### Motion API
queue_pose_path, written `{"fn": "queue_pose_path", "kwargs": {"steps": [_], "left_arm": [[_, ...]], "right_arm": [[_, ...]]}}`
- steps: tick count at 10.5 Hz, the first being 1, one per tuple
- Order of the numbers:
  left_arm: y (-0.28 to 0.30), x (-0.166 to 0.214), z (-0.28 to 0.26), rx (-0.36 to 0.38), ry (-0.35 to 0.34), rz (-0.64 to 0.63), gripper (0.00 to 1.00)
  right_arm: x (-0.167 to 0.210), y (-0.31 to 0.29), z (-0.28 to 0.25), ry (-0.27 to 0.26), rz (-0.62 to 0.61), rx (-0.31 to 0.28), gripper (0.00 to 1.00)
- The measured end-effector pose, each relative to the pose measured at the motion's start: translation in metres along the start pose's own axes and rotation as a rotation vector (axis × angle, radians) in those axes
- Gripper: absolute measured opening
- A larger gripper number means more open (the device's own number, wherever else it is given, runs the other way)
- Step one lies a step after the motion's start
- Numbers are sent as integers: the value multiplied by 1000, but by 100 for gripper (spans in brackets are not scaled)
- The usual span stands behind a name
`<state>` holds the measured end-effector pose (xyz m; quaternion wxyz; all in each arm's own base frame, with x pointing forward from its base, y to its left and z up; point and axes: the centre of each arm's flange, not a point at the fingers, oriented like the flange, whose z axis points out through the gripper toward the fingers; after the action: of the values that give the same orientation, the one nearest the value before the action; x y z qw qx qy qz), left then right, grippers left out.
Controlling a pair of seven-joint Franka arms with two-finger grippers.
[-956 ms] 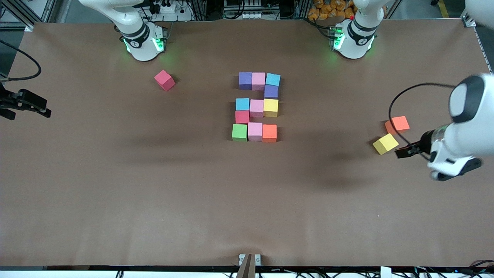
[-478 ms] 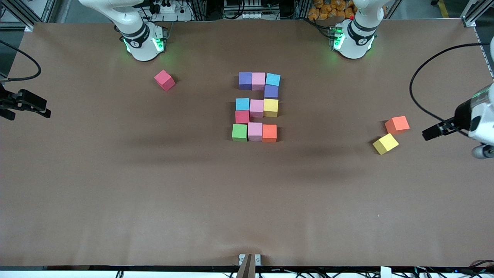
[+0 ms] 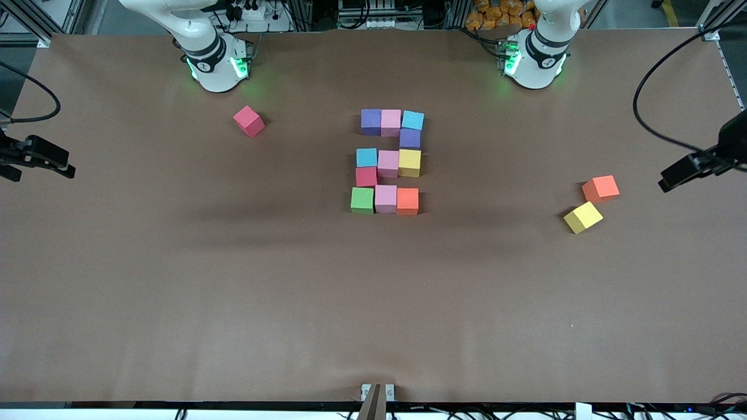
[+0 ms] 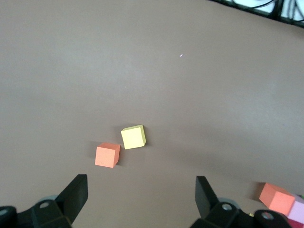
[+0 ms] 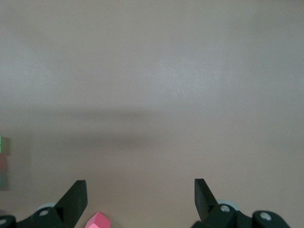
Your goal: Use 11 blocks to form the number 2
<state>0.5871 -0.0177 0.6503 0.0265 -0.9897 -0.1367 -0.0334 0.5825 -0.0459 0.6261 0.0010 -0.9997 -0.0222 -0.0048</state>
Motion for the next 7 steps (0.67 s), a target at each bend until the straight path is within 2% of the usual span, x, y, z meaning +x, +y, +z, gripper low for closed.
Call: {"fn": "queue_pose_path", "kwargs": {"steps": [2, 5, 7], "left_arm": [[-4, -18, -17, 11, 11, 67, 100], [7, -43, -15, -35, -23, 125, 100], [21, -52, -13, -43, -32, 234, 100]], "right_arm": [[-1, 11, -1, 6, 18, -1, 100], [1, 16, -3, 27, 25, -5, 100], [1, 16, -4, 37, 25, -6, 100]]}}
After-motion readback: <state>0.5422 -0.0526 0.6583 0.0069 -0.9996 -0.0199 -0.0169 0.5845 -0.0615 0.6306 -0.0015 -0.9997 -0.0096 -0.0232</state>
